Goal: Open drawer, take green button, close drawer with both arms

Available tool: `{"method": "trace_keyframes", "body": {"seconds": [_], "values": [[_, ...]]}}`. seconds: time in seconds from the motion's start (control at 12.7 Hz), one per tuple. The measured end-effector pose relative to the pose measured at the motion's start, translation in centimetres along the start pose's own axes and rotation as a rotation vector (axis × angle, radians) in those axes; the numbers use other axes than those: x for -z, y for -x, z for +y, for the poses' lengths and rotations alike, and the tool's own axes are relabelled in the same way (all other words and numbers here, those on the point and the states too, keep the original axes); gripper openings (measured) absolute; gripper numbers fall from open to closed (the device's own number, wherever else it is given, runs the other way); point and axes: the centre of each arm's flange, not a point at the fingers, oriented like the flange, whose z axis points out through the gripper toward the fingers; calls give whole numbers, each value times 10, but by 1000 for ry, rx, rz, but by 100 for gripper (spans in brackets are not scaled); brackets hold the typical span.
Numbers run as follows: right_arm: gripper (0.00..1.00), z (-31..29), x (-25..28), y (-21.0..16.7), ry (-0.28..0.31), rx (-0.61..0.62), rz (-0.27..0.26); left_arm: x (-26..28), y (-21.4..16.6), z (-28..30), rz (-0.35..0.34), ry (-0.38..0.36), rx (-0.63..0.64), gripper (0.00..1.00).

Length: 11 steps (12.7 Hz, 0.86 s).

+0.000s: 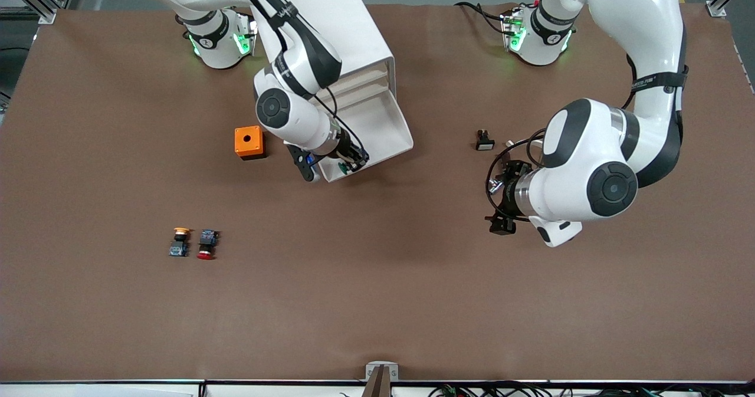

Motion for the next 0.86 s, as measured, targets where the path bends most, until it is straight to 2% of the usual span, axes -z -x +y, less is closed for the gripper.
{"method": "trace_keyframes", "body": {"seconds": [0.16,0.31,0.39,0.55,0.63,0.79,0.86], "values": [[41,-22,62,-26,3,111,55,6,-2,-2,42,7,-43,100],[41,-26,99,-76,4,285,125,8,0,-3,64,10,-75,100],[41,-23,108,-107,12,386,142,10,3,-4,72,11,-102,100],[41,-10,116,-181,44,574,157,13,6,-6,80,13,-185,100],[41,1,114,-222,79,673,168,13,7,-6,81,10,-239,100],[41,23,97,-293,155,783,179,8,10,-6,80,-5,-348,100],[41,30,81,-315,186,805,175,3,10,-6,79,-15,-395,100]]}}
